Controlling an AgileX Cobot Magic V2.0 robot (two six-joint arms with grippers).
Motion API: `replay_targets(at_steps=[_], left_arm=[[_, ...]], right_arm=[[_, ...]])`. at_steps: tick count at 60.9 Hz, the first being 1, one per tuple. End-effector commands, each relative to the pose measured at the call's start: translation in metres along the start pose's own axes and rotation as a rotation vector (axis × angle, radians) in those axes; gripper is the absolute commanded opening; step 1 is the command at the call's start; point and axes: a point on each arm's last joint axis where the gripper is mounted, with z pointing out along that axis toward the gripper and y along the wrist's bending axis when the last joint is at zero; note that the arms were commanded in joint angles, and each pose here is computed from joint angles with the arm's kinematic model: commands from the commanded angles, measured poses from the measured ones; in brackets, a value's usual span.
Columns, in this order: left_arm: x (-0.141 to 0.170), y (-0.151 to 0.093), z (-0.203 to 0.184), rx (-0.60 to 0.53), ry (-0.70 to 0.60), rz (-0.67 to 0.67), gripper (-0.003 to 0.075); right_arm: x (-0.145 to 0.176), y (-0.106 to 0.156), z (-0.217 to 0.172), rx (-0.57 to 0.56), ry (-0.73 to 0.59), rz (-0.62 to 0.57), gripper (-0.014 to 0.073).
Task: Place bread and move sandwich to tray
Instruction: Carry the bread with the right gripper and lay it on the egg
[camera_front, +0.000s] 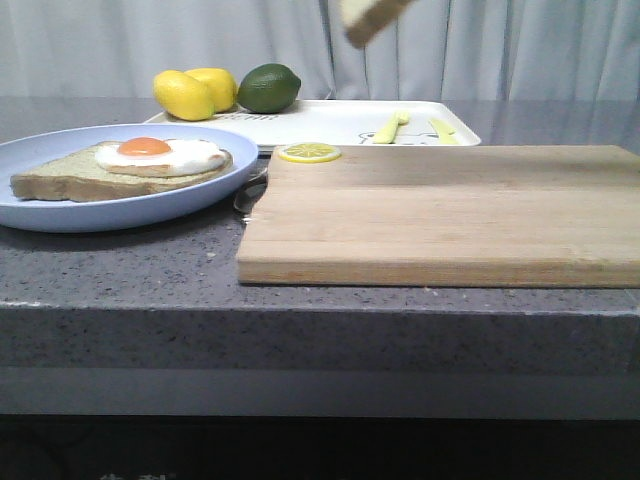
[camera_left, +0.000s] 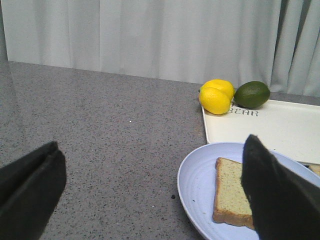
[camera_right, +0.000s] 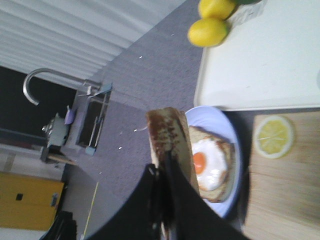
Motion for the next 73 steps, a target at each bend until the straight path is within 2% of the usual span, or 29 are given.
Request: replay_targets(at_steps=[1, 12, 20, 26, 39, 48, 54, 67, 73], left_arm=[[-0.016, -0.002, 0.0, 0.009, -0.093, 0.0, 0.0692], [-0.016, -0.002, 0.0, 0.009, -0.093, 0.0, 0.0692], [-0.016, -0.002, 0.0, 0.009, -0.093, 0.0, 0.0692], [-0.016, -0.002, 0.0, 0.009, -0.093, 0.0, 0.0692], [-0.016, -0.002, 0.0, 0.009, -0.093, 0.0, 0.0692], [-0.016, -0.002, 0.0, 0.009, -0.093, 0.0, 0.0692], [-0.016, -0.002, 0.0, 0.009, -0.093, 0.0, 0.0692], [-0.016, -0.002, 0.0, 0.009, -0.093, 0.0, 0.0692], [-0.016, -0.002, 0.0, 0.009, -0.093, 0.0, 0.0692]], right_arm=[[0.01, 0.037, 0.017, -0.124, -0.041, 0.0, -0.0073], [0.051, 0.058, 0.079, -0.166, -0.029, 0.071, -0.0073], [0.07, 0.055, 0.115, -0.156, -0.061, 0.182, -0.0073], [0.079, 0.04, 0.141, -0.121, -0.072, 0.26, -0.0073], [0.091, 0.001, 0.185, -0.059, 0.014, 0.294, -0.0073], [0.096, -0.015, 0.196, -0.02, 0.03, 0.306, -0.0062], [0.097, -0.016, 0.195, -0.016, 0.038, 0.3, 0.0003], [0.091, -0.015, 0.188, -0.062, 0.084, 0.256, 0.0253], [0.086, -0.014, 0.181, -0.081, 0.115, 0.201, 0.0313]])
